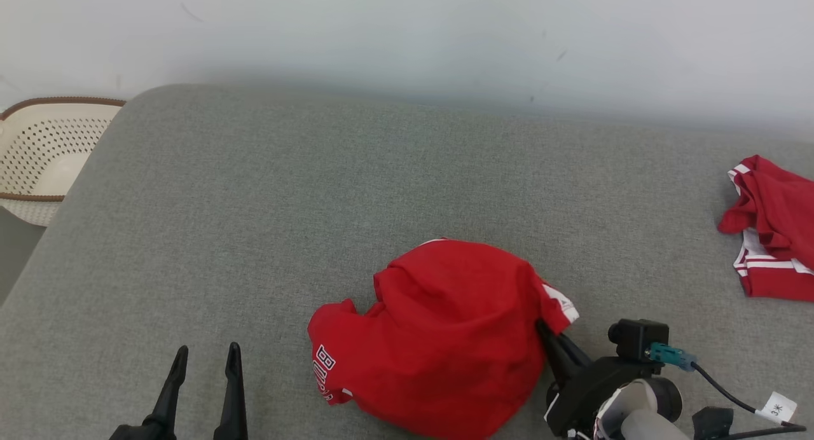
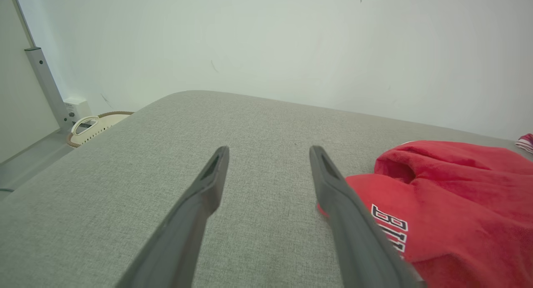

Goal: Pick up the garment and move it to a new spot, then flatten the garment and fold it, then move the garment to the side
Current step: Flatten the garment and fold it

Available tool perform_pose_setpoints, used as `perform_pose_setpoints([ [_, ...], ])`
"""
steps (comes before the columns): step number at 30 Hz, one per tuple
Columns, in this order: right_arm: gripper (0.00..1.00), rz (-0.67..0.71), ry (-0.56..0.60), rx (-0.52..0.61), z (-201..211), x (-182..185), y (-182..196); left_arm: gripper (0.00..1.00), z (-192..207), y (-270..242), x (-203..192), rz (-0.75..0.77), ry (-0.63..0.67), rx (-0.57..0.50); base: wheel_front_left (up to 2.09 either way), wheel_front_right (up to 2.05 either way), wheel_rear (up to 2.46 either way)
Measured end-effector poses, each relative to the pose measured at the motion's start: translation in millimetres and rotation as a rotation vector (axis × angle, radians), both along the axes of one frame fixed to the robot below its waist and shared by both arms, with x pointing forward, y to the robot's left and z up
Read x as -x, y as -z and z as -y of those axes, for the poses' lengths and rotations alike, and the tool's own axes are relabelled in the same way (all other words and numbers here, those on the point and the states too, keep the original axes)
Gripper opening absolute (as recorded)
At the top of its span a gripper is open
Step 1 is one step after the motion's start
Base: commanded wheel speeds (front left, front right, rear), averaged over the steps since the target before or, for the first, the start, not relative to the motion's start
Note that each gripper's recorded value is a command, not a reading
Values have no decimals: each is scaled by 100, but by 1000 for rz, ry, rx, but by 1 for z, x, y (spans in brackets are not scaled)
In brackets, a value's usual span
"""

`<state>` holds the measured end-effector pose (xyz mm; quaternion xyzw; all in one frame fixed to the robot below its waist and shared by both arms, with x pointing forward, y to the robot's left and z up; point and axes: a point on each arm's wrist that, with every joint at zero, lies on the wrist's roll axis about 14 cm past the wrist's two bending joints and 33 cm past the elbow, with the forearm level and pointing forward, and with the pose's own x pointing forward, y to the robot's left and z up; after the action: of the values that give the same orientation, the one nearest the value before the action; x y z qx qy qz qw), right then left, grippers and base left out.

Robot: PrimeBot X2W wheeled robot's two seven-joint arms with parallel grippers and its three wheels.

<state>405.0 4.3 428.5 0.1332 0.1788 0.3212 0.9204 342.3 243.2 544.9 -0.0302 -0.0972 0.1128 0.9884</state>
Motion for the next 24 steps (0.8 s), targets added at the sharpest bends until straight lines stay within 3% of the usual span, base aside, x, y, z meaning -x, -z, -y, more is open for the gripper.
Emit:
perform_pose_setpoints([
  [13, 0, 220, 99, -58, 41, -40, -69, 100, 8, 2, 1, 5, 26, 21, 0, 0, 0],
  [24, 0, 408, 74, -61, 47, -63, -145, 100, 12, 4, 5, 4, 40, 30, 0, 0, 0],
])
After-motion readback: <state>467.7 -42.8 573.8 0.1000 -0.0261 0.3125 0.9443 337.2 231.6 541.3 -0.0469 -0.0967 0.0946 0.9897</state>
